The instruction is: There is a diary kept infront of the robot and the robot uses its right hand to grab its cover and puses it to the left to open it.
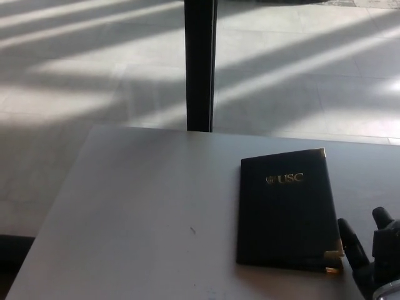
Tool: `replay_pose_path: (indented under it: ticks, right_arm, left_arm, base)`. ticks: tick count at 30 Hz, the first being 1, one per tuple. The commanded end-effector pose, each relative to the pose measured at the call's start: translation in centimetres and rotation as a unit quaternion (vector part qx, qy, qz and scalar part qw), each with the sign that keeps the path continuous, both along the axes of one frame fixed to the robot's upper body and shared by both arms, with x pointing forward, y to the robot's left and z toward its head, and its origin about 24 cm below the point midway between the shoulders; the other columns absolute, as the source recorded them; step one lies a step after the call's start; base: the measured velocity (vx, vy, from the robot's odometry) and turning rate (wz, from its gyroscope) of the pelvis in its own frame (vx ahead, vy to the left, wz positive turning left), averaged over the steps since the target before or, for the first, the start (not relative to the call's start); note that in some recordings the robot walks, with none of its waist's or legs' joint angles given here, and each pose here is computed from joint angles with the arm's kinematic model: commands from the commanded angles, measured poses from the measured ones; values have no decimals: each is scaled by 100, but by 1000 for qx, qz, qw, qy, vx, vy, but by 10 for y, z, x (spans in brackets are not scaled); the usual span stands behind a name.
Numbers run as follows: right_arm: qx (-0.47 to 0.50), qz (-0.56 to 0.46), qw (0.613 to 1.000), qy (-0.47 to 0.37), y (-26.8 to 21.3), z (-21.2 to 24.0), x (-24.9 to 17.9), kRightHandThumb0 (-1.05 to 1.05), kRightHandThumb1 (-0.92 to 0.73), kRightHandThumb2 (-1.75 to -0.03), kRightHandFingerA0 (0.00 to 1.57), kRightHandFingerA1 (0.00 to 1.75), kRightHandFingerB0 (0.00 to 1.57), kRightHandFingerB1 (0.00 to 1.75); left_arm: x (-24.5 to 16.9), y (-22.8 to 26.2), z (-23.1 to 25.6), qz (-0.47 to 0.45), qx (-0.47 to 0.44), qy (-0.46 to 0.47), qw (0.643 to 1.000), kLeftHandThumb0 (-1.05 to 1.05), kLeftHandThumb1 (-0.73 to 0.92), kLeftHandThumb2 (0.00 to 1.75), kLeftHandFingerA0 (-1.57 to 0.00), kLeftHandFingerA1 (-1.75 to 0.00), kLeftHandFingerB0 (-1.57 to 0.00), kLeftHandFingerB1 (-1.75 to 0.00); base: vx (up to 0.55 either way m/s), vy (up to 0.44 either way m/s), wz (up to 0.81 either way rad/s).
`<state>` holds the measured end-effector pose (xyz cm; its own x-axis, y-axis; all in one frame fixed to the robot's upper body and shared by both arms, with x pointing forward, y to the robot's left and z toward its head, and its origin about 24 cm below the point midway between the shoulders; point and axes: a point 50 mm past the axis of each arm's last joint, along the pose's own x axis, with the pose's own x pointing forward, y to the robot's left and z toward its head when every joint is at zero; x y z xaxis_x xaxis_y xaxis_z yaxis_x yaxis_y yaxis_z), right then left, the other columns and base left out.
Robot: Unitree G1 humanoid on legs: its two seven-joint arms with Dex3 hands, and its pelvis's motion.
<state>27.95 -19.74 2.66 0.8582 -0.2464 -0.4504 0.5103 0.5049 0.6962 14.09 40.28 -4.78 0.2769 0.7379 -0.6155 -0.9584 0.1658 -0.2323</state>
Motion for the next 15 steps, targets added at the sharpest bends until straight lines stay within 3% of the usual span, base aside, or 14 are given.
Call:
replay_pose_path:
  ticks: [1, 4, 5, 6, 7, 8, 9, 12, 13, 15]
  right_arm:
    - [-11, -9, 1000, 9, 1, -8, -3, -78, -92, -71, 41, 53, 34, 44]
    - [-8, -8, 1000, 7, 3, -10, -3, -78, -92, -70, 40, 51, 34, 44]
    - [-9, -4, 1000, 6, 4, -10, -3, -77, -92, -71, 39, 52, 33, 45]
    - [-12, -1, 1000, 10, 8, -11, -2, -66, -70, -115, 41, 64, 17, 50]
    - [-12, 2, 1000, 12, 11, -12, -1, -77, -92, -70, 43, 53, 35, 44]
    - [-12, 4, 1000, 12, 12, -12, -1, -77, -92, -71, 43, 56, 33, 45]
    - [-14, 9, 1000, 13, 15, -13, -2, -77, -92, -69, 45, 57, 34, 45]
    - [-10, 19, 1000, 11, 24, -13, -1, -77, -92, -70, 42, 55, 35, 44]
    - [-8, 21, 1000, 14, 29, -13, -1, -76, -92, -69, 43, 55, 36, 45]
    - [-6, 27, 999, 17, 36, -13, 0, -76, -92, -68, 43, 54, 38, 46]
  left_arm:
    - [-1, 6, 5, 6, 15, -2, 1000, -88, 92, 100, -38, -88, -27, -72]
    - [0, 5, 7, 6, 17, -6, 1000, -90, 92, 99, -37, -88, -26, -72]
    - [0, 5, 7, 4, 18, -4, 1000, -80, 89, 125, -38, -81, -28, -70]
    - [0, 4, 7, 9, 17, -1, 1000, -91, 92, 100, -37, -87, -28, -72]
    - [0, 4, 8, 7, 19, 1, 1000, -81, 90, 127, -41, -83, -31, -72]
    - [0, 4, 8, 7, 19, 1, 1000, -90, 92, 100, -39, -90, -27, -76]
    - [0, 5, 8, 7, 17, 0, 1000, -88, 92, 98, -39, -90, -27, -75]
    - [-1, 6, 8, 1, 19, -2, 1000, -89, 92, 99, -37, -89, -26, -73]
    - [-1, 7, 8, 4, 17, -2, 1000, -81, 89, 125, -38, -82, -28, -70]
    - [-2, 7, 7, 8, 18, -4, 1000, -82, 89, 126, -41, -85, -30, -71]
  base:
    - [0, 0, 0]
    - [0, 0, 0]
    - [0, 0, 0]
    - [0, 0, 0]
    - [0, 0, 0]
    - [0, 0, 0]
    - [0, 0, 0]
    - [0, 0, 0]
    - [0, 0, 0]
    - [0, 0, 0]
